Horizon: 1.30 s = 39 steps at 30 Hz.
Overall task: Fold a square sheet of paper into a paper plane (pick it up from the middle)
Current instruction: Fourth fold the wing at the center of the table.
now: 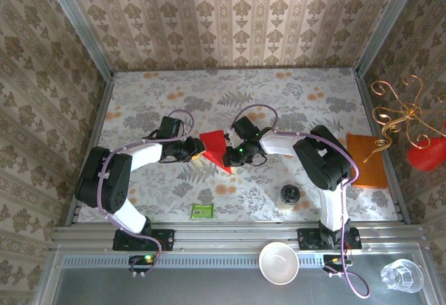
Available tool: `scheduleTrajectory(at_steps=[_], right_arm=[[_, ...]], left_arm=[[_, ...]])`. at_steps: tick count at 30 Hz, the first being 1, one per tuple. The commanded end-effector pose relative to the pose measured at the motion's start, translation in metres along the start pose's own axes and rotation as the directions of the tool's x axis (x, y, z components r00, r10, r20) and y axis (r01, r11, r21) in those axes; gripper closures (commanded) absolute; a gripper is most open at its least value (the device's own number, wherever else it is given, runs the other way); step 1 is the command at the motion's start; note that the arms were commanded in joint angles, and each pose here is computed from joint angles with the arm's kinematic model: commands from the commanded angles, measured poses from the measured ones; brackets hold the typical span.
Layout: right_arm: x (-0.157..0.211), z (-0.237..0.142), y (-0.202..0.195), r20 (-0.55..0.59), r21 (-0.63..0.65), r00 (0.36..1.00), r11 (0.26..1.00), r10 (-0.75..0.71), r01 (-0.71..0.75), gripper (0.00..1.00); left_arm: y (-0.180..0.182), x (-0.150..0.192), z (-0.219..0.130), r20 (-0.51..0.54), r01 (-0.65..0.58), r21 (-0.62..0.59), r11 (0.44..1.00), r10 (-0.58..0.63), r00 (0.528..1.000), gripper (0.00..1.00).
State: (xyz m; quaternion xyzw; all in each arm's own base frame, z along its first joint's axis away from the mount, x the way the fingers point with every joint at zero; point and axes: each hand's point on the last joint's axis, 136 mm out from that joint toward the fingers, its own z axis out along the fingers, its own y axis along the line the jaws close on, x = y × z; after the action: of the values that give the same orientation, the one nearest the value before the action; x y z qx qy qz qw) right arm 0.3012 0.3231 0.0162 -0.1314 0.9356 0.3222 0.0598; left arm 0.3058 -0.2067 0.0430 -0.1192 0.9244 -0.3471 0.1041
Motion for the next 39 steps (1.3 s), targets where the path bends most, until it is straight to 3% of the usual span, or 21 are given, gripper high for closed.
scheduleTrajectory(at_steps=[1, 17, 26, 33, 39], right_arm=[[0.006, 0.001, -0.011, -0.016, 0.032, 0.999, 0.999, 0.029, -0.029, 0.91], [0.005, 0.002, -0.014, -0.011, 0.036, 0.999, 0.999, 0.031, -0.031, 0.91], [0.005, 0.002, -0.017, -0.011, 0.041, 0.999, 0.999, 0.033, -0.032, 0.91], [0.006, 0.002, -0.019, -0.011, 0.042, 0.999, 0.999, 0.035, -0.034, 0.91], [0.006, 0.002, -0.020, -0.011, 0.045, 0.999, 0.998, 0.037, -0.037, 0.91]], left_arm=[[-0.002, 0.000, 0.006, -0.012, 0.019, 0.029, 0.999, -0.019, 1.000, 0.63], [-0.017, -0.001, 0.023, -0.075, 0.035, 0.127, 0.991, -0.025, 0.997, 0.70], [-0.035, 0.002, 0.026, -0.125, -0.006, 0.263, 0.965, 0.040, 0.991, 0.69], [-0.027, 0.003, 0.028, -0.144, -0.024, 0.266, 0.964, 0.065, 0.987, 0.68], [-0.024, 0.002, 0.030, -0.150, -0.029, 0.265, 0.964, 0.071, 0.986, 0.78]])
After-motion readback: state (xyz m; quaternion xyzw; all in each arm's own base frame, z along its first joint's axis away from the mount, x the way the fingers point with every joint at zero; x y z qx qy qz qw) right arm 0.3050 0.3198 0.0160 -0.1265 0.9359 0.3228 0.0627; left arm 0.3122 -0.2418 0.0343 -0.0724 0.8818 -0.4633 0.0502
